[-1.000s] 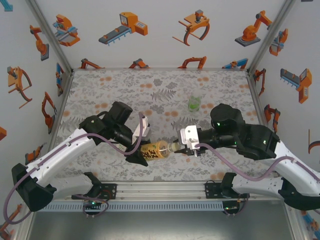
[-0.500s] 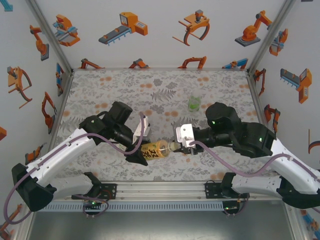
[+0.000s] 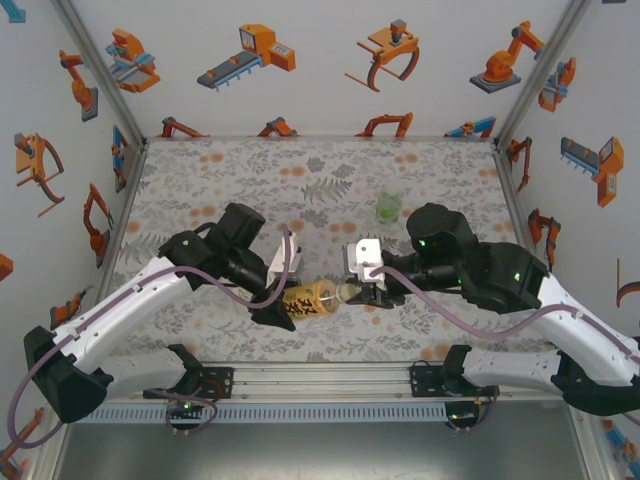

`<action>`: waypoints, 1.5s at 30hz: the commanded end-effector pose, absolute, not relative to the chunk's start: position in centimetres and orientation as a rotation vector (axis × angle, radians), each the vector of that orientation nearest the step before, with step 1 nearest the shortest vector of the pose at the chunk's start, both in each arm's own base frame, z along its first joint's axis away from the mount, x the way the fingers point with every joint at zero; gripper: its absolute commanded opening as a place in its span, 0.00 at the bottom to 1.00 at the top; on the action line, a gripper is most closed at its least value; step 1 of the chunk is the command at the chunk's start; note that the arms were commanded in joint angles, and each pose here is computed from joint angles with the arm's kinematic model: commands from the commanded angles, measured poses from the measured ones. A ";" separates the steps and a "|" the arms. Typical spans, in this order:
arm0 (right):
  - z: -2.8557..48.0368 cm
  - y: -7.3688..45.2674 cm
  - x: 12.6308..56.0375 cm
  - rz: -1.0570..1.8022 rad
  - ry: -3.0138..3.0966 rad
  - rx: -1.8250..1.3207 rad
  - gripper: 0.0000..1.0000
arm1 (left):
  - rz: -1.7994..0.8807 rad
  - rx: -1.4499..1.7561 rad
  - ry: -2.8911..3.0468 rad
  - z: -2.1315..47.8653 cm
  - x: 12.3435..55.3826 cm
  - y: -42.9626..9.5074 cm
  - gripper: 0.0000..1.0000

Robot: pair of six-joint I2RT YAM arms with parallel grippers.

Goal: Screw on the bottle caps

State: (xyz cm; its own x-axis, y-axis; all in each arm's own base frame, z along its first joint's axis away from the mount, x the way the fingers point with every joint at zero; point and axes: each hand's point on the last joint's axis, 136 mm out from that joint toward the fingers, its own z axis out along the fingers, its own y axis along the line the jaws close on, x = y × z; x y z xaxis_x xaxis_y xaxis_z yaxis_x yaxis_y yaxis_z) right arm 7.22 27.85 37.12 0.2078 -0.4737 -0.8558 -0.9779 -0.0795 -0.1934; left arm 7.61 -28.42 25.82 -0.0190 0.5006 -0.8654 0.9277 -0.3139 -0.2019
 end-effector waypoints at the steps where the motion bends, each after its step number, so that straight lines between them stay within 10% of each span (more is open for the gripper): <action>1: 36.7 28.3 8.1 0.831 1.524 -1.578 0.00 | -1.272 1.794 1.438 26.9 7.7 -28.7 0.00; 36: 33.8 30.8 15.1 1.560 2.233 0.037 0.00 | -0.738 1.547 1.267 29.3 12.2 -26.6 0.00; 45: 34.7 28.7 15.2 1.359 2.258 -0.052 0.36 | -0.732 1.556 1.335 28.2 12.7 -26.7 0.00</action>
